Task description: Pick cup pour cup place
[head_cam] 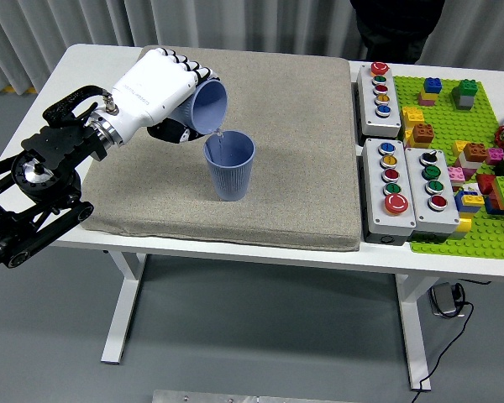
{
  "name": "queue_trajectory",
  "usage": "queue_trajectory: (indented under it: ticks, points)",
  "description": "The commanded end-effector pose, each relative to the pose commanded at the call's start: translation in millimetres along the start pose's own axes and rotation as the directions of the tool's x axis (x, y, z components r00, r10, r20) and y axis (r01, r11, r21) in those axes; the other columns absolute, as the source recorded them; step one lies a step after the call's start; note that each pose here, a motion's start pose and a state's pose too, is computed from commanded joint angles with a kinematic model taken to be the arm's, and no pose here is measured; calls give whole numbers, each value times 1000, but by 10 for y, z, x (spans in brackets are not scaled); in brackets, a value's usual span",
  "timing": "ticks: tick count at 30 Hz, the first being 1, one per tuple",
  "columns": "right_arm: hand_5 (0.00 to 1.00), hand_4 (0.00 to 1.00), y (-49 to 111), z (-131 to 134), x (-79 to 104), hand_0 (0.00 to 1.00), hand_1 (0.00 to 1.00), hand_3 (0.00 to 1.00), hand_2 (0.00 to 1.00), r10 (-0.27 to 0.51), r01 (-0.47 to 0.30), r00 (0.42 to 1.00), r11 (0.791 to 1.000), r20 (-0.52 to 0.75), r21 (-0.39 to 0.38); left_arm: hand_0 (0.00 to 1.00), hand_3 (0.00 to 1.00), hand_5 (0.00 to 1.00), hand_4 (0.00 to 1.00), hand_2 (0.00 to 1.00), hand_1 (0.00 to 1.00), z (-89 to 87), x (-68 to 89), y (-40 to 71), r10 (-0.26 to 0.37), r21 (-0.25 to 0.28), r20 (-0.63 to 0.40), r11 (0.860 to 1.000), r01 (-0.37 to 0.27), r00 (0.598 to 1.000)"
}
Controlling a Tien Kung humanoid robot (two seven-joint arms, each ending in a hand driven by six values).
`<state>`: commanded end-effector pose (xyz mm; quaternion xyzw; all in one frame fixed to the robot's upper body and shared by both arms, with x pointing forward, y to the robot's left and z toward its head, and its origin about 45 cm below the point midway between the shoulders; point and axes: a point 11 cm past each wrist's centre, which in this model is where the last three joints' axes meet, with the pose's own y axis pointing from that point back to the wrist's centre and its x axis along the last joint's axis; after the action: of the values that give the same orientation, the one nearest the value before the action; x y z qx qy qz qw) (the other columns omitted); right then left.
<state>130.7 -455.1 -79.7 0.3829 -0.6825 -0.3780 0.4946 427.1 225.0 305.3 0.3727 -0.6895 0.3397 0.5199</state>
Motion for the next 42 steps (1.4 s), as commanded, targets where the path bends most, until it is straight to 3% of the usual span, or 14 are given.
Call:
queue_trajectory:
  ticks: [33, 42]
  points:
    - [409, 60, -4, 59, -12, 701, 691, 601, 636, -2, 2, 1000, 1000, 0, -12, 497, 548, 205, 844, 537, 498, 82, -16, 8, -37, -5, 20, 999, 37, 999]
    - [406, 58, -4, 50, -10, 701, 691, 600, 636, -1, 1, 1000, 1000, 1, -10, 501, 549, 163, 841, 541, 504, 95, 12, 5, -37, -9, 27, 999, 37, 999]
